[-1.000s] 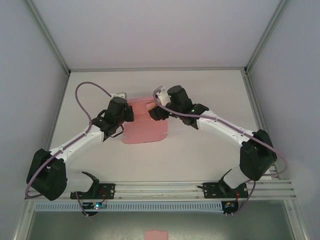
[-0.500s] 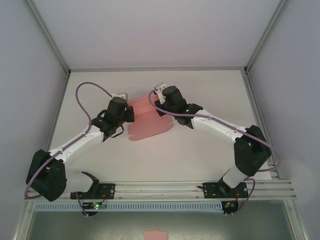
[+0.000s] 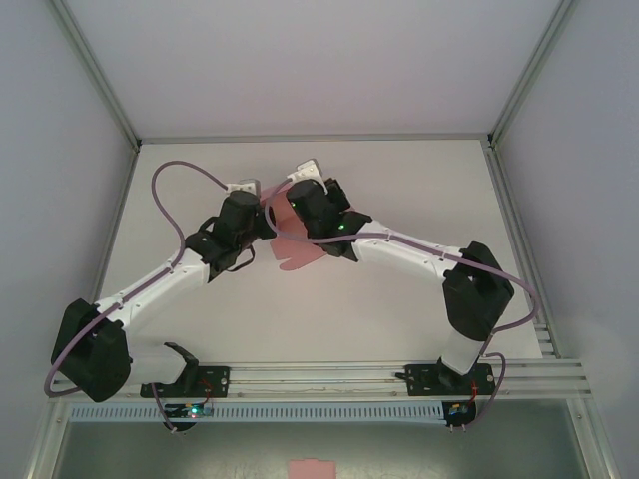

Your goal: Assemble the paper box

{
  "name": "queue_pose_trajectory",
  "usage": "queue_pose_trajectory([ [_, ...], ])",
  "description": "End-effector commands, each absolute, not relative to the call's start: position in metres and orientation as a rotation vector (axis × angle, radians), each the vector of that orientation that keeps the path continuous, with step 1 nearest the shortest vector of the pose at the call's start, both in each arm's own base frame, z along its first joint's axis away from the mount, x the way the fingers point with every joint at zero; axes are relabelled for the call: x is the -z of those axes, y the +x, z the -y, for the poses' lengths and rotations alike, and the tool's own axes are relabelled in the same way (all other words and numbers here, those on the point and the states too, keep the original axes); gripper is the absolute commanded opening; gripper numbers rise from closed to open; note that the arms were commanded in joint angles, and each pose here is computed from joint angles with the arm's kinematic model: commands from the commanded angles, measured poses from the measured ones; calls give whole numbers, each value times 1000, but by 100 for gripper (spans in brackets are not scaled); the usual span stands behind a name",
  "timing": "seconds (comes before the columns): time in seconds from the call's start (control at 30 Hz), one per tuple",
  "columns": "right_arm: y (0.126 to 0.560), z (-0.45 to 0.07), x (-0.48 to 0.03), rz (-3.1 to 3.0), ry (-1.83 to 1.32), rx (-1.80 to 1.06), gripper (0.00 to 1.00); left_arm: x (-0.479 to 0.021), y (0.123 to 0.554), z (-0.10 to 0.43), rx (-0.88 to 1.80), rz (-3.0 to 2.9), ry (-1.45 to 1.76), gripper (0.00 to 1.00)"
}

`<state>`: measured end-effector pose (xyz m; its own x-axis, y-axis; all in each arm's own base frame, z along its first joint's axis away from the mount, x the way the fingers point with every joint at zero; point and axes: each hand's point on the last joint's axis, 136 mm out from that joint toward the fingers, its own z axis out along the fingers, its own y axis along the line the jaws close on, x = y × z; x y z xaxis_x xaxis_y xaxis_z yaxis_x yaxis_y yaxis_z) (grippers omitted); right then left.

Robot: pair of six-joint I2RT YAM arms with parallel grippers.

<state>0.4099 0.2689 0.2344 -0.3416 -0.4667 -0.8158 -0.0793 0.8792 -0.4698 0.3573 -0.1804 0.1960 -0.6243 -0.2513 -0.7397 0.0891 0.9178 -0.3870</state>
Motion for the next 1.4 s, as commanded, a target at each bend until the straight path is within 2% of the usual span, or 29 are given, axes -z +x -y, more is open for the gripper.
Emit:
queue_pose_trajectory([
  [0.0,421,-161,-236,-1849,-234,1082,4,-216,354,174,463,-2172,-151,0],
  [0.1,426,-177,-217,-1971,-281,754,4,-216,354,180,504,-2161,-132,0],
  [0.23,418,-221,-217,-1993,-392,200,20,-219,355,187,543,-2132,-98,0],
  [0.27,411,-236,-223,-1973,-445,32,29,-220,356,188,542,-2125,-84,0],
  [0.3,403,-247,-232,-1941,-480,-110,42,-220,356,189,540,-2123,-68,0],
  [0.4,376,-263,-263,-1835,-549,-481,66,-220,358,189,513,-2114,-22,0],
  [0.5,351,-256,-293,-1771,-552,-666,74,-218,361,186,466,-2114,-8,0],
  [0.63,323,-238,-323,-1680,-545,-709,97,-222,360,188,465,-2079,56,0],
  [0.8,311,-200,-341,-1621,-399,-614,98,-230,359,181,438,-2063,41,0],
  [0.9,295,-220,-321,-1700,-610,-650,93,-233,358,183,443,-2066,47,0],
  [1.0,298,-228,-302,-1797,-661,-696,83,-237,358,185,460,-2064,54,0],
  [1.1,300,-238,-290,-1835,-740,-780,83,-238,356,187,474,-2062,58,0],
  [1.27,327,-237,-268,-1931,-726,-689,78,-239,355,190,494,-2063,72,0],
  [1.37,329,-239,-270,-1881,-769,-729,75,-237,355,190,490,-2065,78,0],
])
